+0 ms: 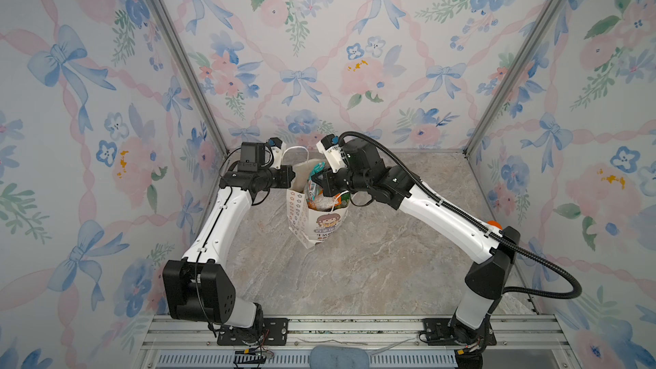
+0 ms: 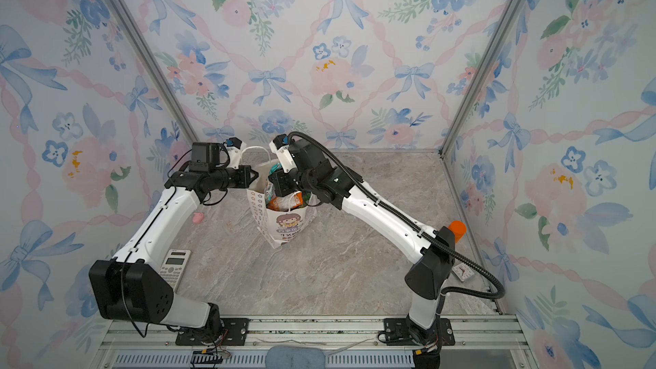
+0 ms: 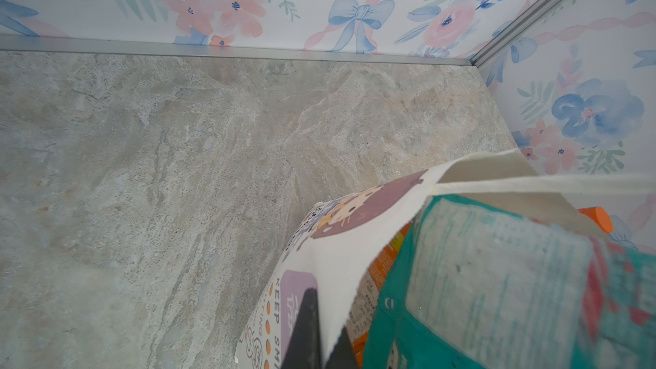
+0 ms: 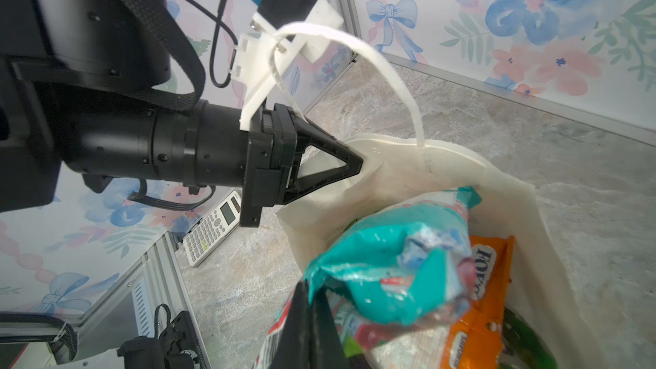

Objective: Place the snacks into the paper bag
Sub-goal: Place the snack in the paper bag.

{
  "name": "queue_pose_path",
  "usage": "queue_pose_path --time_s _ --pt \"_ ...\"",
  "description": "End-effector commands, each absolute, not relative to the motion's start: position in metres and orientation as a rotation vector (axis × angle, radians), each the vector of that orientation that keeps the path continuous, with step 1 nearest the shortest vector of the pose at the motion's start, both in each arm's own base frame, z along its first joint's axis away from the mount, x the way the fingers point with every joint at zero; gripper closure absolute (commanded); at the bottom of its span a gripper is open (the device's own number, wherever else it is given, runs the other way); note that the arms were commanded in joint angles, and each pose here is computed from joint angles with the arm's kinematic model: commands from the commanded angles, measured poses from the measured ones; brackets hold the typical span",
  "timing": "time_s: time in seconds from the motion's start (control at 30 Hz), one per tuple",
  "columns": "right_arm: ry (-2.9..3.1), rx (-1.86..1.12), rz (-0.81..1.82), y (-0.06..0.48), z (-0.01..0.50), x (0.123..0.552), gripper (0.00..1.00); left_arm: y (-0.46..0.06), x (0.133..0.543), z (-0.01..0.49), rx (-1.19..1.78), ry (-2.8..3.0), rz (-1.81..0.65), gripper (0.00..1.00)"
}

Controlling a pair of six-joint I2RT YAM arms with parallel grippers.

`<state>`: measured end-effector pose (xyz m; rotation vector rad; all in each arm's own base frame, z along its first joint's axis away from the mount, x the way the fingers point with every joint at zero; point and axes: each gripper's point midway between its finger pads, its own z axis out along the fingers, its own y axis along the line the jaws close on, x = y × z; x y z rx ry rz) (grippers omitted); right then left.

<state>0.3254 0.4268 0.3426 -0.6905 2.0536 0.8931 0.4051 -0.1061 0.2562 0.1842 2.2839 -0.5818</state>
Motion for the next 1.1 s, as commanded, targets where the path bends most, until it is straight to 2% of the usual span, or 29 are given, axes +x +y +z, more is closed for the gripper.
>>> queue_pose_path --time_s 0.0,0.07,0.17,0.23,0.33,0.4,0.53,0.73,0.77,0.9,1.07 --pt "1.969 -0.685 0.937 0.428 0.374 0.333 1.00 -0.110 0.397 0.248 0.194 2.312 -0.617 1.00" --pt "1.979 -0.681 0.938 0.426 0.373 0.334 0.99 -0.110 0.397 0.248 0.196 2.312 -0.617 1.00" --pt "1.990 -0.674 0.921 0.416 0.372 0.333 0.74 -0.109 0.397 0.248 0.194 2.313 -0.615 1.00" --pt "1.982 -0.658 0.903 0.405 0.374 0.329 0.52 -0.109 0.397 0.249 0.194 2.312 -0.616 1.00" --pt "1.966 -0.608 0.865 0.382 0.378 0.330 0.34 -0.109 0.397 0.249 0.194 2.311 -0.616 1.00" --pt "1.926 -0.571 0.854 0.365 0.392 0.327 0.28 -0.109 0.397 0.249 0.194 2.311 -0.616 1.00" --pt "1.873 -0.527 0.845 0.340 0.409 0.324 0.24 -0.109 0.397 0.251 0.191 2.306 -0.616 1.00" --pt "1.792 -0.459 0.814 0.307 0.426 0.330 0.11 -0.110 0.398 0.258 0.188 2.291 -0.624 1.00" --pt "1.788 -0.440 0.809 0.301 0.427 0.333 0.10 -0.110 0.399 0.259 0.187 2.289 -0.623 0.97" --pt "1.784 -0.371 0.797 0.278 0.426 0.341 0.08 -0.112 0.399 0.265 0.188 2.273 -0.620 0.67" --pt "1.805 -0.302 0.773 0.255 0.417 0.349 0.06 -0.112 0.398 0.275 0.191 2.248 -0.588 0.42"
